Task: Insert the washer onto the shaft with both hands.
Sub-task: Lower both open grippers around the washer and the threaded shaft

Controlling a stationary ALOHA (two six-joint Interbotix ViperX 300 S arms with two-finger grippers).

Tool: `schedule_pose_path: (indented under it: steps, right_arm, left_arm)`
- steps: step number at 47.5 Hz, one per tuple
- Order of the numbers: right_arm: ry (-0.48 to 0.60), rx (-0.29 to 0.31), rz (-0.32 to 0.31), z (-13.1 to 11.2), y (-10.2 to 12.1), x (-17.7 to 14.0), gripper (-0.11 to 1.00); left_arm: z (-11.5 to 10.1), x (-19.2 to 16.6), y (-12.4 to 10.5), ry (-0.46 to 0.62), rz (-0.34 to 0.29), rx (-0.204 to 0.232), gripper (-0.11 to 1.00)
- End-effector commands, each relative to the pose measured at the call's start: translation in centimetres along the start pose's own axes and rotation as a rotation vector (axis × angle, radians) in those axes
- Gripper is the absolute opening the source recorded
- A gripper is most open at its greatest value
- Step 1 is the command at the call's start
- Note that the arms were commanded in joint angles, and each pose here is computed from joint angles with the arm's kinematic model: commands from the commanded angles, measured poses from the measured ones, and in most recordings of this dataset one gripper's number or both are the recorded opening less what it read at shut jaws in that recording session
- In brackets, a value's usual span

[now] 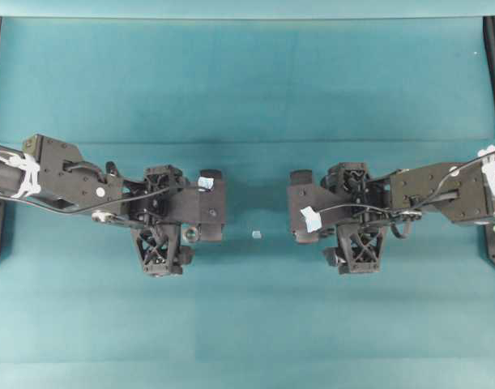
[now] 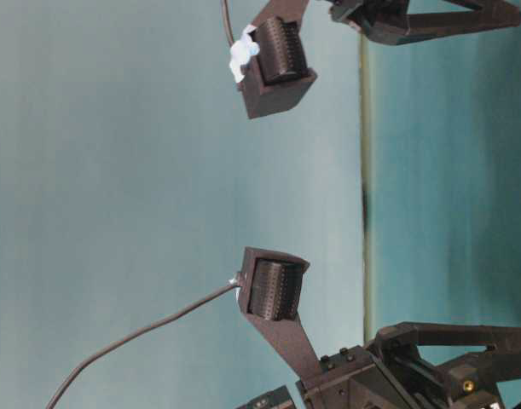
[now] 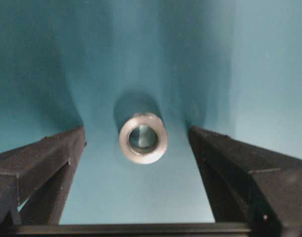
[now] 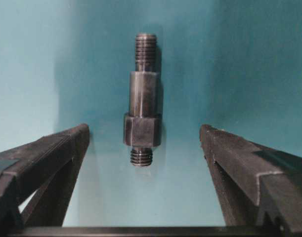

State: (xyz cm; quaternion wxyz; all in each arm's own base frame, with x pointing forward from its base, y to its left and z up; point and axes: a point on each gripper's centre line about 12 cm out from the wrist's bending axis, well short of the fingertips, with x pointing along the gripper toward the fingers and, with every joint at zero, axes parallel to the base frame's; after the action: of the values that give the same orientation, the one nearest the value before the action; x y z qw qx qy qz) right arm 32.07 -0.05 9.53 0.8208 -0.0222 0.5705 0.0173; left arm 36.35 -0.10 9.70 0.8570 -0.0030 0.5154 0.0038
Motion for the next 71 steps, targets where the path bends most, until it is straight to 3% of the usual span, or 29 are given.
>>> schedule_pose_path:
  steps: [1,37,52,59,68,71]
  right_arm:
    - [-0.009,-0.010,-0.002,0.1,0.0,0.1,0.92]
    - [-0.020,-0.003,-0.004,0.1,-0.1,0.6,0.87]
    - [-0.020,0.002,-0.004,0.1,-0.2,0.6,0.73]
    - [-0.018,0.010,-0.006,0.1,-0.4,0.6,0.57]
    - [-0.013,0.030,-0.012,0.0,-1.0,0.6,0.22]
    - [-0.013,0.035,-0.014,-0.1,-1.1,0.6,0.14]
  left_arm:
    - [0.2,0.2,-0.1,-0.006,-0.001,0.003,0.96]
    - [0.3,0.2,-0.6,-0.008,-0.007,0.015,0.96]
    - [0.5,-0.1,-0.6,-0.018,-0.007,0.016,0.93]
    - [0.7,-0.3,-0.6,-0.028,-0.007,0.018,0.80]
    - [0.8,-0.3,-0.6,-0.034,-0.008,0.030,0.39]
    - [0.8,-0.3,-0.6,-0.034,-0.008,0.030,0.34]
